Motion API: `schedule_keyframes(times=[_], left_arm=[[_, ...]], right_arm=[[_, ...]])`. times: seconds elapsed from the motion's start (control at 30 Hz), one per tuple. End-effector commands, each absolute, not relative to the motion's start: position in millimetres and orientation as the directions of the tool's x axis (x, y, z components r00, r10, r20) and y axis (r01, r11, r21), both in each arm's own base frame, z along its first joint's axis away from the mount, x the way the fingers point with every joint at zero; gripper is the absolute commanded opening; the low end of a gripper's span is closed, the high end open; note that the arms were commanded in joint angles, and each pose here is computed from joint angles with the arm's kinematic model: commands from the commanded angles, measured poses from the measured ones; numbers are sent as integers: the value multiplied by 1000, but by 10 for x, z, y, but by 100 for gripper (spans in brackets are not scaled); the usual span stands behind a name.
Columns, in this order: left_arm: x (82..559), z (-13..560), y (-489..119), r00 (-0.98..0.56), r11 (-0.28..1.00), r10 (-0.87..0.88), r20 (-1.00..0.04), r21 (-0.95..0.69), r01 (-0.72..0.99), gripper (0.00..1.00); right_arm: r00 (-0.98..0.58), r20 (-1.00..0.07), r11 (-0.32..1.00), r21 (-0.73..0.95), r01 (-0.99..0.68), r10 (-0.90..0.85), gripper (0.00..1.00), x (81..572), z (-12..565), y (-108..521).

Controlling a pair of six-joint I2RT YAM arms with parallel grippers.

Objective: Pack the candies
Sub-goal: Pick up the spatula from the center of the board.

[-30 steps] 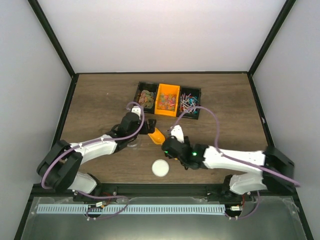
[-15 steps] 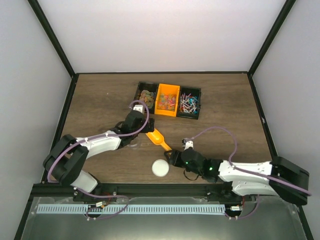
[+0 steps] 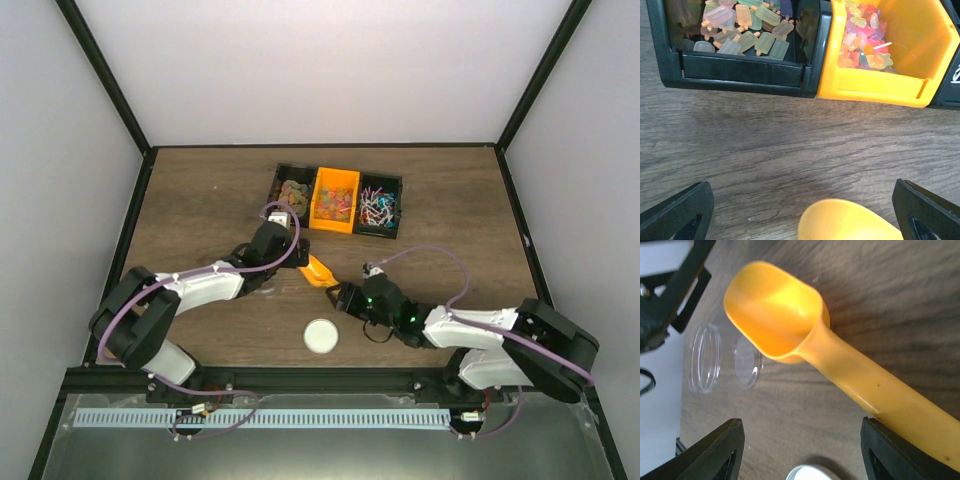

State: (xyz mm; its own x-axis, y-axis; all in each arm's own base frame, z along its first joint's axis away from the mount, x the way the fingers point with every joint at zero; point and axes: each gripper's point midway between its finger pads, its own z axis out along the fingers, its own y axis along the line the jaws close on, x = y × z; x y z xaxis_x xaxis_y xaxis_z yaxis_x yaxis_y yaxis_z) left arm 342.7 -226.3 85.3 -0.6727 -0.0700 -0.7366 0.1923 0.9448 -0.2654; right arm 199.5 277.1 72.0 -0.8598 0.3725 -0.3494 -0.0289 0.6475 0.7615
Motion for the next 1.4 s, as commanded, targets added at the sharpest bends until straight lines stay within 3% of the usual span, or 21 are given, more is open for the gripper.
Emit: schedule_keyframes(times=[0.0,0.2,0.4,0.47,0.6,0.7,0.8,0.83,0.93,1.0,1.03,1.1,1.17,1.2,1.37], left_arm=[[3453,957,-2336,-666,932,-80,-741,-292,212,100],[3448,965,-2351,-667,929,-83,-741,-300,218,100],[3452,952,-2337,-667,932,-82,-741,-294,212,100],[3452,962,-2336,-664,931,-84,-743,-296,213,100],[3458,973,-2328,-660,933,-87,-746,-294,210,100],[3456,980,-2326,-660,932,-89,-746,-296,208,97],[3452,1006,-2340,-659,927,-100,-746,-310,210,90],[3449,1011,-2346,-660,925,-102,-745,-315,211,84],[3448,1017,-2358,-666,922,-110,-738,-325,209,50],[3468,1011,-2390,-692,913,-120,-712,-353,205,46],[3488,1017,-2411,-710,905,-131,-692,-376,199,51],[3508,1109,-2459,-731,881,-161,-663,-431,197,72],[3524,1258,-2472,-724,858,-211,-657,-480,186,95],[3533,1308,-2479,-726,850,-226,-650,-496,179,99],[3553,1201,-2582,-776,836,-224,-590,-526,158,100]], right_arm=[[-833,-387,650,759,-44,395,66,2262,911,2690],[-834,-401,687,726,-38,378,69,2474,817,2670],[-854,-356,614,788,-55,380,67,2484,802,2815],[-833,-406,657,751,-69,376,68,2504,805,2796],[-748,-627,836,515,-190,217,70,2577,970,2774],[-690,-701,926,358,-122,180,69,2694,1094,2529],[-688,-705,953,295,-68,169,63,2797,1086,2304],[-692,-704,957,283,-64,162,58,2820,1070,2256],[-680,-727,968,226,-109,93,40,2850,1061,2195],[-678,-735,969,190,-158,33,39,2843,1039,2222],[-676,-737,970,172,-174,9,48,2841,1014,2220],[-668,-742,960,148,-238,-51,68,2821,965,2276],[-650,-754,946,137,-294,-93,75,2811,936,2333],[-640,-756,936,117,-333,-133,76,2798,902,2363],[-608,-737,915,-34,-403,-295,78,2884,692,2368]])
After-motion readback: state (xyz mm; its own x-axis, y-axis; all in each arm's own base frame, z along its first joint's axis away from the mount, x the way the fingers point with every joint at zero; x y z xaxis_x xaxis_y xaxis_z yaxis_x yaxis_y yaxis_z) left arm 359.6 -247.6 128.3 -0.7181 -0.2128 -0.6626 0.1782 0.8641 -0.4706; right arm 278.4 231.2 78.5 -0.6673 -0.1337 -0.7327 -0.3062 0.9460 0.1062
